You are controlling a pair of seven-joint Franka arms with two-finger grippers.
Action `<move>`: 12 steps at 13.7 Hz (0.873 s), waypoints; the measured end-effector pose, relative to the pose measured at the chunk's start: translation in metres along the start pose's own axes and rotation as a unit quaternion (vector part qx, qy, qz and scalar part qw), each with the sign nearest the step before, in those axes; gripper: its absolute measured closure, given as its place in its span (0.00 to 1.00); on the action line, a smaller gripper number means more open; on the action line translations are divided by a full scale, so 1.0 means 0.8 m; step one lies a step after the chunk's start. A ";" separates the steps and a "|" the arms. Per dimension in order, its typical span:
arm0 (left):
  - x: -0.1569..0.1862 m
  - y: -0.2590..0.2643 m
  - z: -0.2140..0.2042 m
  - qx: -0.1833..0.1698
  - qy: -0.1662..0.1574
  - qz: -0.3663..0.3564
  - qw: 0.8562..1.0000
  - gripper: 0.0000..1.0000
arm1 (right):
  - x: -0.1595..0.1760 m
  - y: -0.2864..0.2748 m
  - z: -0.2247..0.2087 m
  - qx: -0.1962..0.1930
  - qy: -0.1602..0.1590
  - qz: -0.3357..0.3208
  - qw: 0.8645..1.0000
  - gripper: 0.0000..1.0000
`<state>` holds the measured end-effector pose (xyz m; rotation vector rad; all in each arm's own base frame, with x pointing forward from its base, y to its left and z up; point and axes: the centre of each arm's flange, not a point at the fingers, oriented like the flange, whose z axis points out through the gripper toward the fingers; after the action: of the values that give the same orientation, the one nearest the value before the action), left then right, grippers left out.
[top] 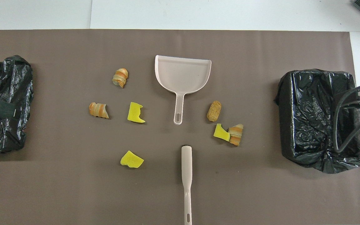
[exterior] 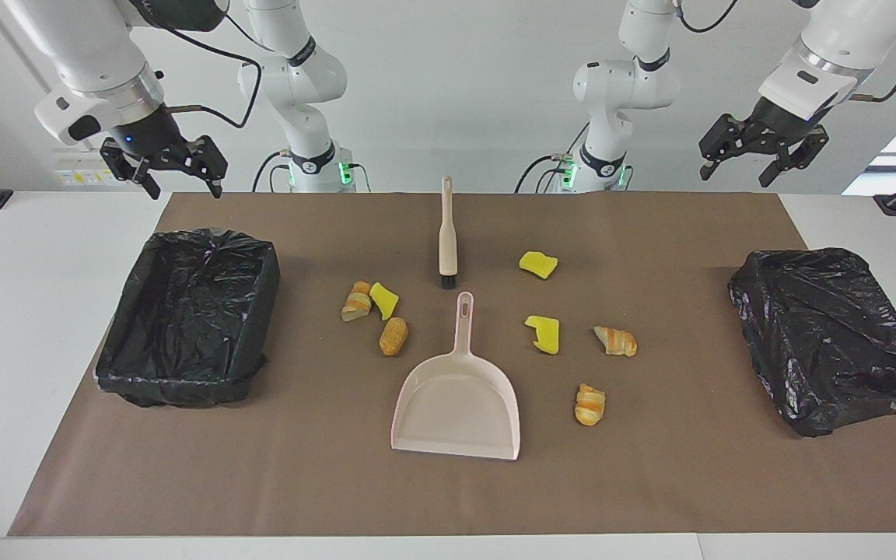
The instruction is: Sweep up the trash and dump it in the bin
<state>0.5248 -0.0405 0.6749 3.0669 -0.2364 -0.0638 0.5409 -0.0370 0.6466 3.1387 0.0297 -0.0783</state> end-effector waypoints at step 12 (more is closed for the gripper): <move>0.000 -0.004 0.000 0.000 0.000 -0.003 1.000 0.00 | -0.003 -0.004 -0.009 0.000 0.012 -0.004 1.000 0.00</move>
<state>0.5249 -0.0374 0.6749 3.0674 -0.2274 -0.0643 0.5390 -0.0335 0.6535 3.1393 0.0415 -0.0413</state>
